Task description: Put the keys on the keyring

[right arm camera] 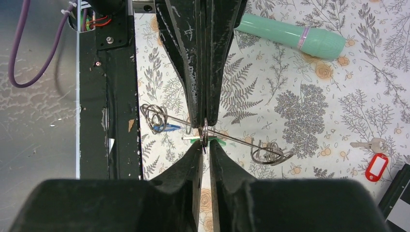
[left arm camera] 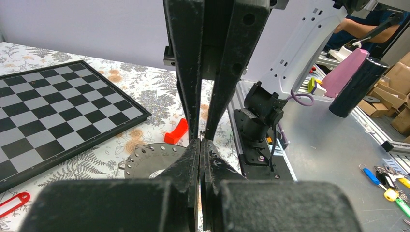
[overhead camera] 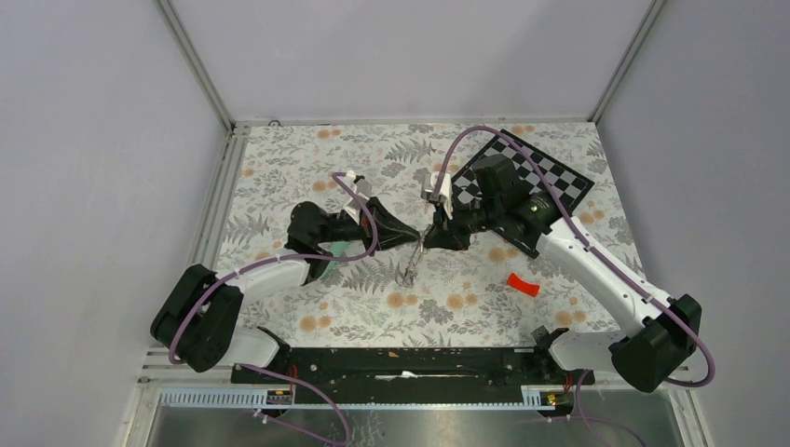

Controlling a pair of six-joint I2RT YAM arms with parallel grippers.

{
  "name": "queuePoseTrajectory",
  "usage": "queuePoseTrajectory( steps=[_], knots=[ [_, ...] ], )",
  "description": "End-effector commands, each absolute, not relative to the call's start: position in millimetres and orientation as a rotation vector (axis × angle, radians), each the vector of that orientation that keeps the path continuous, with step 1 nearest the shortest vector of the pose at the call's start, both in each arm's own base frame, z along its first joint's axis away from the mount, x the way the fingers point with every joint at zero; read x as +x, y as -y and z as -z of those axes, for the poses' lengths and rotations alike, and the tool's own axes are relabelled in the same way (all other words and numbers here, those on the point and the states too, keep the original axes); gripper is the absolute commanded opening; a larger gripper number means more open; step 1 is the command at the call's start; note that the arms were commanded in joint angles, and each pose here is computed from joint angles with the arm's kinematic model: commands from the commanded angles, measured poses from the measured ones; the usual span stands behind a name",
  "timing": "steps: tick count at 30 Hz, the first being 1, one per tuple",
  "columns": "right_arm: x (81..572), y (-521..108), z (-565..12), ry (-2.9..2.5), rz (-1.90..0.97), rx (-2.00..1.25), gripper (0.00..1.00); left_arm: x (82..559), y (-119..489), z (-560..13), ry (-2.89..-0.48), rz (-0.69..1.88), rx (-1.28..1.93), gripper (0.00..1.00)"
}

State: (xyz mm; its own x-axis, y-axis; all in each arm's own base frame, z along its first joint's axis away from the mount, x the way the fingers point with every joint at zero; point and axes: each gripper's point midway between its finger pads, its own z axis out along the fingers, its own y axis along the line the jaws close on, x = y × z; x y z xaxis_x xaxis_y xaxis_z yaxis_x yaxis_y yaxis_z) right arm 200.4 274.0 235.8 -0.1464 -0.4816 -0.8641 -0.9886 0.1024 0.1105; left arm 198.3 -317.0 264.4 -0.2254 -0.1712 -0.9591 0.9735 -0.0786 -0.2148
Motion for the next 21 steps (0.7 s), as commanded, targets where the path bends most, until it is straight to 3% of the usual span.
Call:
queuePoseTrajectory(
  steps=[1, 7, 21],
  knots=[
    [201, -281, -237, -1.690, -1.012, -1.440, 0.22, 196, 314, -294, -1.052, 1.451, 0.993, 0.00],
    [204, -278, -247, -1.659, -0.957, -1.429, 0.36, 196, 313, -290, -1.061, 1.448, 0.987, 0.00],
    [211, -274, -276, -1.594, -0.901, -1.407, 0.36, 197, 314, -288, -1.075, 1.449, 0.992, 0.00]
  ],
)
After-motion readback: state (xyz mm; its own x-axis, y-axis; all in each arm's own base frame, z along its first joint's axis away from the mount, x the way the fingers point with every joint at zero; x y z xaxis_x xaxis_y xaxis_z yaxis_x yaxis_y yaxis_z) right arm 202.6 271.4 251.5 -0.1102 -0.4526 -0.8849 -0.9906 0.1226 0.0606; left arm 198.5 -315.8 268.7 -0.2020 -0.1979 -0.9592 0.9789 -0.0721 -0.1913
